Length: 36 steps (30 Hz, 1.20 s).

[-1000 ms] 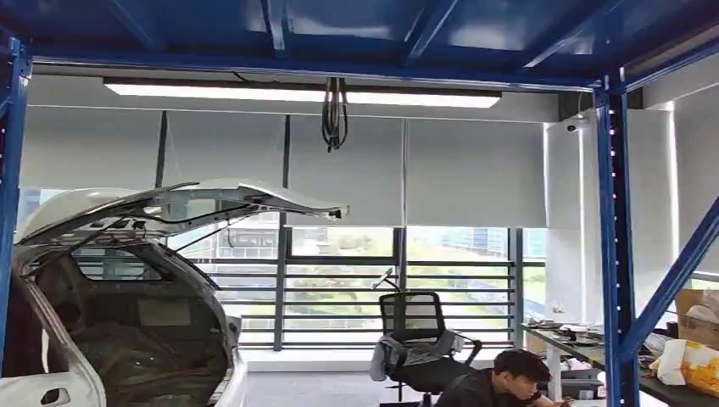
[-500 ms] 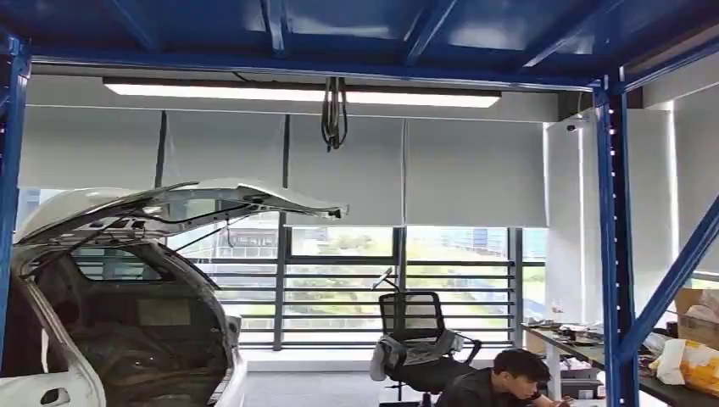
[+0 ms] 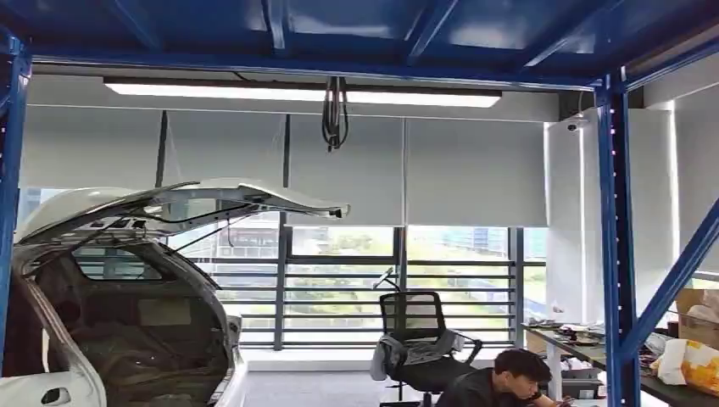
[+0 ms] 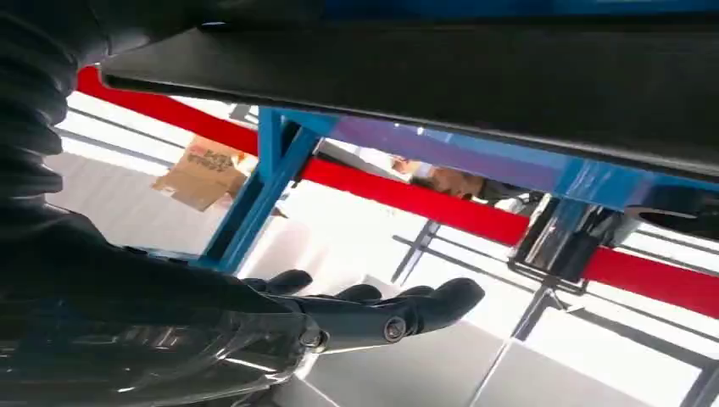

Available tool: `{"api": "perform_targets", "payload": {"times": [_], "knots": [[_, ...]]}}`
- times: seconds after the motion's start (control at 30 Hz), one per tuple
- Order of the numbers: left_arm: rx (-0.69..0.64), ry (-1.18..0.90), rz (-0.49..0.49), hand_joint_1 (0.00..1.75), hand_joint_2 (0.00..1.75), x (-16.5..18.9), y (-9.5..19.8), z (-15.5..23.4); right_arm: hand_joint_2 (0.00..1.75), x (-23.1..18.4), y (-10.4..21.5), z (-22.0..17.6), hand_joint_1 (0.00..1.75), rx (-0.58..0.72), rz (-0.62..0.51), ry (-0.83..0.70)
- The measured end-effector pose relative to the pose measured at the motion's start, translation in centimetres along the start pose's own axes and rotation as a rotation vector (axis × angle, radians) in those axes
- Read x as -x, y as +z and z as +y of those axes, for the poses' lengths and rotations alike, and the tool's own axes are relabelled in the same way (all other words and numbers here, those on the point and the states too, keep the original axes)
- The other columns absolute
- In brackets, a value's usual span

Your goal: Take the parts from the cabinet and place them on the table.

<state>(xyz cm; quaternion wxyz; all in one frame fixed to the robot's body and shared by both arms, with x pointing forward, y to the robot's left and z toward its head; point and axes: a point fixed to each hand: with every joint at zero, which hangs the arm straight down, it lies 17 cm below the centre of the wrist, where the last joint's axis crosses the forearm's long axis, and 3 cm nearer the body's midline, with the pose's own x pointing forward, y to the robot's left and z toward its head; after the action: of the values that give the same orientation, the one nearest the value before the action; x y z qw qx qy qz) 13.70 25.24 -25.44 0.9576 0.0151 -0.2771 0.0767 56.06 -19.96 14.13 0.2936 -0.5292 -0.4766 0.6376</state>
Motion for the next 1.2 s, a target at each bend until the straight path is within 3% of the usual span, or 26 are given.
{"api": "perform_targets", "payload": {"times": [0.87,0.9,1.2], "knots": [[-0.045,-0.044,0.021,0.0,0.0,0.7,0.0,1.1,1.75,-1.9,0.6,2.8,0.03,-0.022,0.015,-0.073],[-0.048,-0.046,0.02,0.0,0.0,0.7,0.0,1.2,1.75,-1.9,0.7,2.9,1.75,-0.023,0.019,-0.076],[-0.041,-0.066,0.007,0.0,0.0,0.6,0.0,1.1,1.75,-0.9,2.4,4.6,1.75,-0.04,0.048,-0.097]]}}
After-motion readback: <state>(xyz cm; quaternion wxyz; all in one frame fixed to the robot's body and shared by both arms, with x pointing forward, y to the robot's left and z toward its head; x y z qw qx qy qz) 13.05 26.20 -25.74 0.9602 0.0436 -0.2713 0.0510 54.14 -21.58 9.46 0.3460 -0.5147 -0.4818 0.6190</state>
